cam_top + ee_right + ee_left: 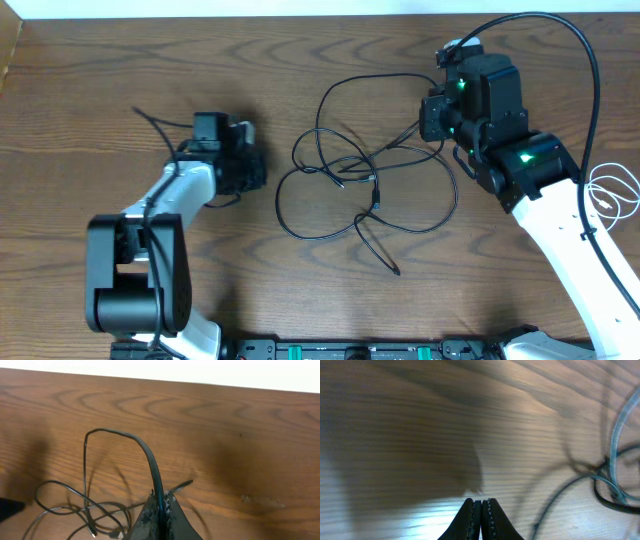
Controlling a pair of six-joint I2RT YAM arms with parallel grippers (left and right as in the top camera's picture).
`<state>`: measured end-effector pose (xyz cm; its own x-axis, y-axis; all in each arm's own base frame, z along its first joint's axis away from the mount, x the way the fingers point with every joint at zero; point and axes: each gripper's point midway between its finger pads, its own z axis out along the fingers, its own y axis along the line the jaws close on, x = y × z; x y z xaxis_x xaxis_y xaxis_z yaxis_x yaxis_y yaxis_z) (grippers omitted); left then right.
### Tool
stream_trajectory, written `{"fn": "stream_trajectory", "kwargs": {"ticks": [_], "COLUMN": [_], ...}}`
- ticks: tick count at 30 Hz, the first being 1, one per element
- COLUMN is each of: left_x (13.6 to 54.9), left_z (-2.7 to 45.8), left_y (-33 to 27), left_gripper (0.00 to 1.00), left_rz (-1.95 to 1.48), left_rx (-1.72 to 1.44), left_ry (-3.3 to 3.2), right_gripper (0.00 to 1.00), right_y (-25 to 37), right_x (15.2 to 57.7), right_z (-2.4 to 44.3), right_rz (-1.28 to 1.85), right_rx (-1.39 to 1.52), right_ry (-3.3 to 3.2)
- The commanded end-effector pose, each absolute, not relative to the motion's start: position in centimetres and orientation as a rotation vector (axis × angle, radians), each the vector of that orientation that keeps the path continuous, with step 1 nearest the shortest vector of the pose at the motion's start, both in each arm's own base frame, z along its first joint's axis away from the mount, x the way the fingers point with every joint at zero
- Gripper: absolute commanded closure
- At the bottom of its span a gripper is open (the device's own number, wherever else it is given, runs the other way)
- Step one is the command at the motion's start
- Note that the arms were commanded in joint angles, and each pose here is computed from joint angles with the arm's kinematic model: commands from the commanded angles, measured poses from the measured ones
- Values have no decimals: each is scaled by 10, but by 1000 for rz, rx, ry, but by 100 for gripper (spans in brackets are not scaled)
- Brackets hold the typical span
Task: Untangle cables
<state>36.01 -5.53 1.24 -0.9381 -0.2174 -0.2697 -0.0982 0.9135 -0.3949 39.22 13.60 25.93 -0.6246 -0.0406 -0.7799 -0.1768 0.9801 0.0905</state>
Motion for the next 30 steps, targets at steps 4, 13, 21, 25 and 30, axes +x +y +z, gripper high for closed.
{"fn": "stream_trajectory", "kwargs": {"ticks": [4,13,21,25,30], "left_x": [361,350,356,364,364], "left_z": [28,62,47,32,29], "left_y": [-52,-122,-132,-118,-119], "left_gripper": [74,32,11,11,18], "left_rz": [-763,-1103,-914,-712,-652], "left_rx": [-316,312,344,204,212], "left_ry": [2709,2494,2562,2650,2661], "right_gripper": [99,99,99,99,99], "right_y": [132,135,153,168,180], "right_x": [395,402,401,395,390], "right_z": [259,229,207,207,208], "right_rz": [159,153,250,359,440], "right_rx": [-152,-125,-184,-230,-272], "right_ry": [2248,2329,2395,2403,2407]}}
